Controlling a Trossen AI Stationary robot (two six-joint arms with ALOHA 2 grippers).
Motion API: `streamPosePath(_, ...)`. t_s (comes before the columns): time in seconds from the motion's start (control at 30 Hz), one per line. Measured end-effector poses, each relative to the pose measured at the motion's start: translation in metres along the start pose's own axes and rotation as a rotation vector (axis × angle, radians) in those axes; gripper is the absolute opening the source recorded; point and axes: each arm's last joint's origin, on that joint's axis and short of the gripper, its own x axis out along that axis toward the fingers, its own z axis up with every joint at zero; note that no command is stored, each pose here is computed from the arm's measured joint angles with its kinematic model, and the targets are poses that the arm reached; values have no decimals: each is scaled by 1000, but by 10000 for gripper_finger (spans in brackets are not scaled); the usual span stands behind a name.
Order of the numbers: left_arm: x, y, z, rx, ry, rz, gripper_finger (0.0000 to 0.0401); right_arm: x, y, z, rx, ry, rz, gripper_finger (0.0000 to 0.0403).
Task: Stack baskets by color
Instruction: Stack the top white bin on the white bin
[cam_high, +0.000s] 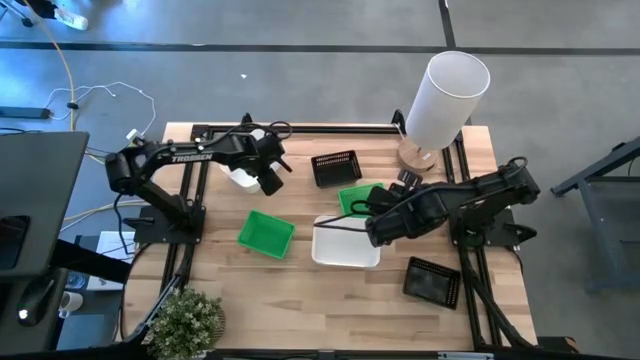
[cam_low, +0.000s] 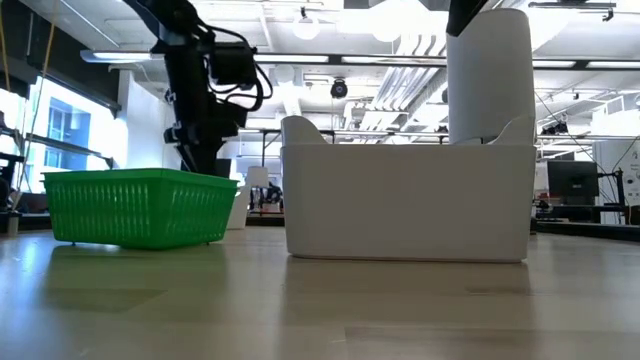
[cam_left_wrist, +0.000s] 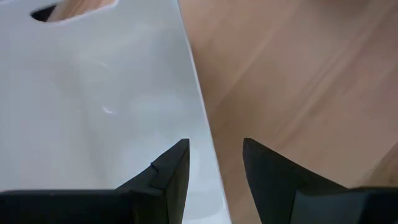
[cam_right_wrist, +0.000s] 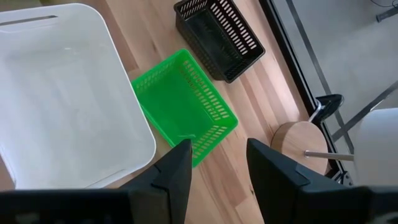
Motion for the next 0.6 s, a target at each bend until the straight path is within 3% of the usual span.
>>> streamPosePath(0.6,42,-8,4,40,106,58,135,0,0,0,-9,1,0,139)
